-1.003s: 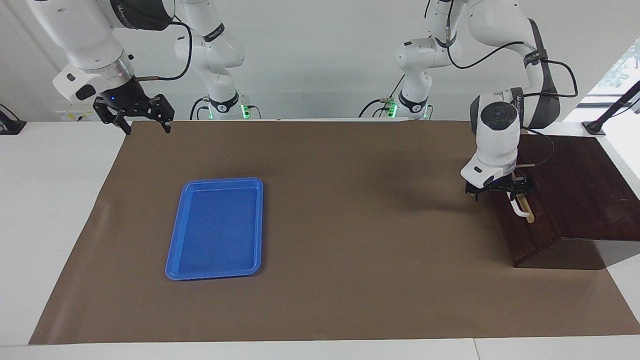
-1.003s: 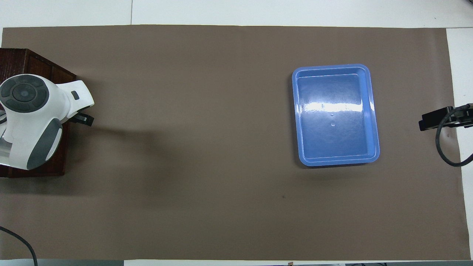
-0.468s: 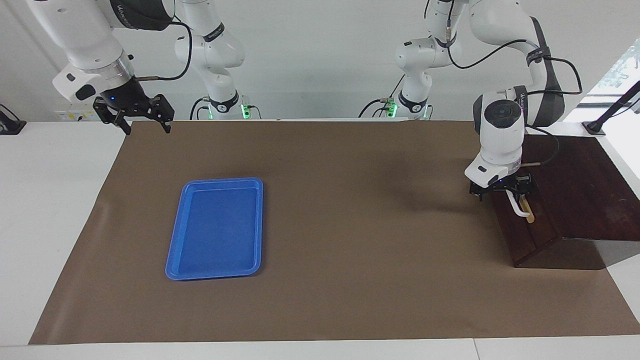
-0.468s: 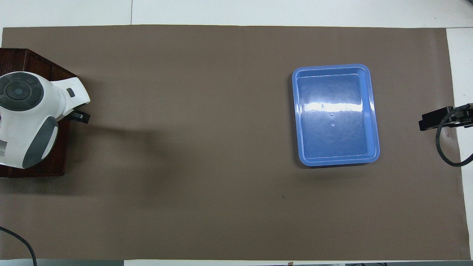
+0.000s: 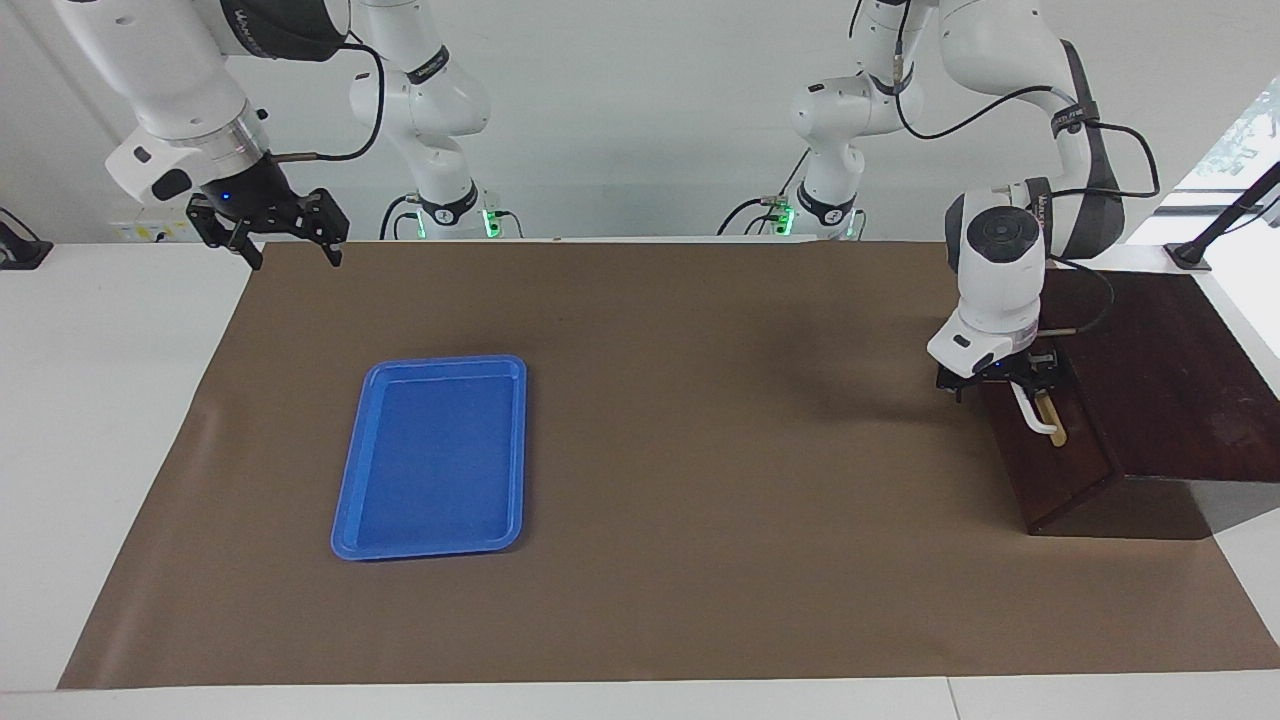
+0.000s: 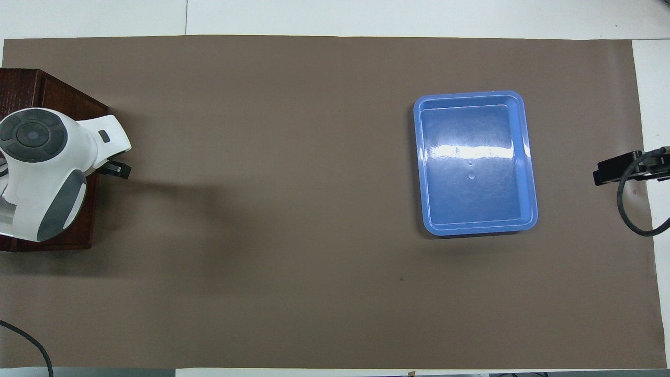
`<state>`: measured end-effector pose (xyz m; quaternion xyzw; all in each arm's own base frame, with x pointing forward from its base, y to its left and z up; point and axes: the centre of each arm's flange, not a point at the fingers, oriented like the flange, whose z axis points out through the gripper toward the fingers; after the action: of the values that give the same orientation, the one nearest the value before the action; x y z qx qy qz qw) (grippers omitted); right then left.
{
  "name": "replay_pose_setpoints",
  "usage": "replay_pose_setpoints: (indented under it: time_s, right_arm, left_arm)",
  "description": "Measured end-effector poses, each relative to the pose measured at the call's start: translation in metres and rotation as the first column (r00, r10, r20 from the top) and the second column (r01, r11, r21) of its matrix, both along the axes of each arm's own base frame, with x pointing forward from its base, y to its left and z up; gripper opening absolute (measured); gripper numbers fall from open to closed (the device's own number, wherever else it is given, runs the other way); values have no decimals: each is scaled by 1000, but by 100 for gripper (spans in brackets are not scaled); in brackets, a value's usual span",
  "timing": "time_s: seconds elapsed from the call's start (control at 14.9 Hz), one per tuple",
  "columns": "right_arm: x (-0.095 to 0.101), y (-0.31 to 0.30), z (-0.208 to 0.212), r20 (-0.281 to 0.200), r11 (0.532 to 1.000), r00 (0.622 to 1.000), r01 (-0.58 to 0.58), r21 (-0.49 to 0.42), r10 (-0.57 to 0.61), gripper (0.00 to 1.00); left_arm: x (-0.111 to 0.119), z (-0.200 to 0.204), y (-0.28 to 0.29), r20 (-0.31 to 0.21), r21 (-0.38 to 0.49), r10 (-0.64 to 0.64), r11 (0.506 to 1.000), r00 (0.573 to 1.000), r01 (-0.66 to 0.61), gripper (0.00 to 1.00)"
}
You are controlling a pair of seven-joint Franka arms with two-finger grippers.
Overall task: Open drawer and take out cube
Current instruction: 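Pull the drawer open toward the robot with the left gripper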
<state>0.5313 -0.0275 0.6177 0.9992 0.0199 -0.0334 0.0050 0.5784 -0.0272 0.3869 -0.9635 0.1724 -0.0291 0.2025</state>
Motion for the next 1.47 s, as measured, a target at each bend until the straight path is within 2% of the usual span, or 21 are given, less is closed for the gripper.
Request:
replay_pose_setpoints:
  time_s: [0.27, 0.4, 0.54, 0.8, 1.4, 1.47]
  right_arm:
    - [0, 0, 0, 0, 1000, 1000, 0, 0, 0, 100]
    - [0, 0, 0, 0, 1000, 1000, 0, 0, 0, 100]
    - [0, 0, 0, 0, 1000, 1000, 0, 0, 0, 100]
    - [0, 0, 0, 0, 1000, 1000, 0, 0, 0, 100]
    - [0, 0, -1, -1, 1000, 1000, 0, 0, 0, 100]
    - [0, 0, -1, -1, 1000, 1000, 0, 0, 0, 100]
  left_arm:
    - [-5, -1, -58, 74, -42, 101, 994, 992, -98, 100]
    - [-8, 1, -77, 85, -94, 158, 984, 984, -150, 100]
    - [-10, 2, -92, 82, -135, 191, 975, 978, -179, 100]
    - [-15, -1, -114, 80, -157, 205, 969, 975, -191, 100]
    - [-13, 4, -120, 61, -207, 251, 950, 966, -234, 100]
    - [-10, 11, -121, 47, -219, 274, 941, 960, -258, 100]
